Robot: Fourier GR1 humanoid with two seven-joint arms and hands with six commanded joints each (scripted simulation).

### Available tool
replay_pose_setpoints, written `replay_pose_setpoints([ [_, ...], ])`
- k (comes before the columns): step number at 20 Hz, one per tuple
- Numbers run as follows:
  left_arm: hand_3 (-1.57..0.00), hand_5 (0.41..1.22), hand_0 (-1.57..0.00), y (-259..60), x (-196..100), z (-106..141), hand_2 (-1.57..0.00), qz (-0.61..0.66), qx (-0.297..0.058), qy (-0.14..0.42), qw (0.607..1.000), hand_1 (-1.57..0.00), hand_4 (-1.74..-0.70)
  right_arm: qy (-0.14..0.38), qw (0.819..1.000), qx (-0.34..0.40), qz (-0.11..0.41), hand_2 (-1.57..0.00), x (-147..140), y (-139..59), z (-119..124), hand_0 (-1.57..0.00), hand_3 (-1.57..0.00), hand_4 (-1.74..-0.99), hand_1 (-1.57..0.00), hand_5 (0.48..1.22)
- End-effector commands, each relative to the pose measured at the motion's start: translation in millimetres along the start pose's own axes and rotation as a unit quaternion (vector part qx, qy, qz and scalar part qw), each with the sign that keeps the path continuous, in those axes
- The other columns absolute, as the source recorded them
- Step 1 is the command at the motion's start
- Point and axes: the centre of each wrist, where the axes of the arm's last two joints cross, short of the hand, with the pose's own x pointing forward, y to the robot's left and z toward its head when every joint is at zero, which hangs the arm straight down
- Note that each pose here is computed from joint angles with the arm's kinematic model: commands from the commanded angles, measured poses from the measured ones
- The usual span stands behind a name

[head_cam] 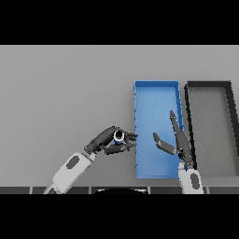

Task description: Pick up the blue pipe and place it into the blue bin.

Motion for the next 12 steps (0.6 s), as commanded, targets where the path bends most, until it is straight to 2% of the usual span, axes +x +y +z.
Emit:
replay_pose_setpoints([
  [1, -1.5, 1.219, -1.56, -0.4, -1.0, 0.4, -1.57, -0.004, 0.0, 0.01, 1.0, -1.57, -1.74, 0.007, 1.0, -0.005, 0.0, 0.0, -0.1, 0.0, 1.0, 0.0, 0.0, -1.128, 0.0, 0.605],
  [5, -1.5, 1.219, -1.57, 3.0, -1.9, 0.7, -1.57, -0.008, 0.001, 0.024, 1.0, -1.57, -1.74, 0.01, 1.0, -0.01, -0.001, 0.0, 2.1, 0.0, 5.7, 0.0, 0.0, -1.178, 0.0, 0.605],
  [7, -1.49, 1.219, -1.57, 3.5, -4.6, 2.2, -1.57, -0.009, 0.001, 0.023, 1.0, -1.57, -1.74, 0.005, 1.0, -0.011, -0.002, 0.0, 2.5, -0.4, 11.6, 0.0, 0.0, -1.176, 0.0, 0.605],
  [9, -1.5, 1.22, -1.57, 3.0, -1.7, -1.4, -1.57, -0.012, -0.003, 0.02, 1.0, -1.57, -1.74, -0.032, 0.999, 0.006, -0.039, 0.0, 8.8, -6.7, 10.2, 0.0, 0.0, -1.196, 0.0, 0.622],
  [10, -1.5, 1.22, -1.57, 3.6, -2.9, -1.8, -1.57, -0.011, -0.003, 0.027, 1.0, -1.57, -1.74, -0.05, 0.995, 0.032, -0.076, 0.0, 15.7, -10.2, 6.6, 0.0, 0.0, -1.195, 0.0, 0.608],
  [12, -1.5, 1.22, -1.57, 4.2, -4.9, -0.5, -1.57, -0.01, -0.006, 0.022, 1.0, -1.57, -1.74, -0.085, 0.987, 0.088, -0.103, 0.0, 37.1, -27.9, 5.2, 0.0, 0.0, -1.231, 0.0, 0.572],
])
